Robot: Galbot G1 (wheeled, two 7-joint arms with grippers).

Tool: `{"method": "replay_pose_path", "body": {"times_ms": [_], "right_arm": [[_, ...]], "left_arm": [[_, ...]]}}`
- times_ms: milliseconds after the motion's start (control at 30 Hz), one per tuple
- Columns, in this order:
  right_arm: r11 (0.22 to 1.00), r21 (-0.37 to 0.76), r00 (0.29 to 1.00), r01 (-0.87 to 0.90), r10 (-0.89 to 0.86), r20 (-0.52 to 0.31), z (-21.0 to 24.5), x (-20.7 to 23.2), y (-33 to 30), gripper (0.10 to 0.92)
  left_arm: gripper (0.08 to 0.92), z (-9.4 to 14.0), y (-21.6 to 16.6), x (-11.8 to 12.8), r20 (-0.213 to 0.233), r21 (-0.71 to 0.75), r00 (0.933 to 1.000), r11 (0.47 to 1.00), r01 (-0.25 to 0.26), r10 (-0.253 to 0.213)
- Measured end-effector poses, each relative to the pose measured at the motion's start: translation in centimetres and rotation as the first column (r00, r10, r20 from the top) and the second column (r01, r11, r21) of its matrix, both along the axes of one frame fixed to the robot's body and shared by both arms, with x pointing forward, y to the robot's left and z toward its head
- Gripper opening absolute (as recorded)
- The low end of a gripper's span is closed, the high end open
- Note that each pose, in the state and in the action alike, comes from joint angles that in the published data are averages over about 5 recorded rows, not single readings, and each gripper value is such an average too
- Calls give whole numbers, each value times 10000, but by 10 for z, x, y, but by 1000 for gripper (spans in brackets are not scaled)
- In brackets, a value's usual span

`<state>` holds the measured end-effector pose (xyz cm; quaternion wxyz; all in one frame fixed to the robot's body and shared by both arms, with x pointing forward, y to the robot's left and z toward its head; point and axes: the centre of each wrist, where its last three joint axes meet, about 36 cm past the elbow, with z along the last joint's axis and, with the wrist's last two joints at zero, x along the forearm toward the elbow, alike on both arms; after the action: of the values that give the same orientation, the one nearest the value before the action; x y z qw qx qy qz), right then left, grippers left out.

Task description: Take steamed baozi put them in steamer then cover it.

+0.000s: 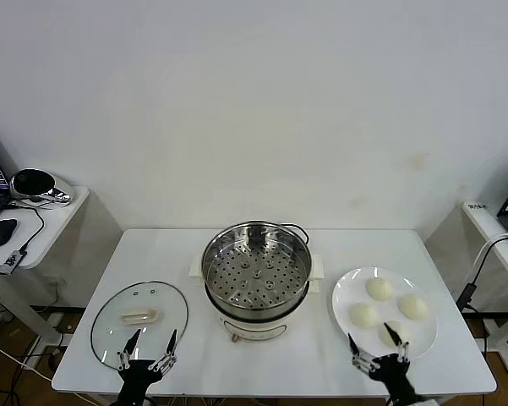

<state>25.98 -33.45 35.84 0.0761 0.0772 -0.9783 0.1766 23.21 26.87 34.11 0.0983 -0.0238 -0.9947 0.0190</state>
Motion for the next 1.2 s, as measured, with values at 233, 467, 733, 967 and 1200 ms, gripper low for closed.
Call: {"method": "replay_pose_path", "body": {"times_ms": [233, 467, 733, 967, 1200], "right_arm": [[9492, -3076, 9978, -664, 659, -122, 42, 48, -50, 823], [7593, -6048, 9704, -2401, 1705, -1711, 102, 113, -93, 823], [5338, -6907, 8711, -4879, 2462, -4250, 155, 195, -104, 823], [4300, -6041, 7299, -6709, 2395, -6402, 173, 250, -104, 823], [3992, -5056, 6120, -7648, 2049, -7639, 173, 285, -105, 823]], "left_arm": [[823, 1, 5, 4, 88, 388, 10000, 9992, -25, 22], [823, 5, 10, 6, 269, 713, 9994, 9972, -230, 211], [823, 9, 16, 11, 489, 895, 9971, 9940, -633, 591], [823, 13, 22, 12, 660, 1012, 9940, 9905, -934, 869], [823, 16, 28, 15, 797, 1084, 9911, 9874, -1153, 1070]]}}
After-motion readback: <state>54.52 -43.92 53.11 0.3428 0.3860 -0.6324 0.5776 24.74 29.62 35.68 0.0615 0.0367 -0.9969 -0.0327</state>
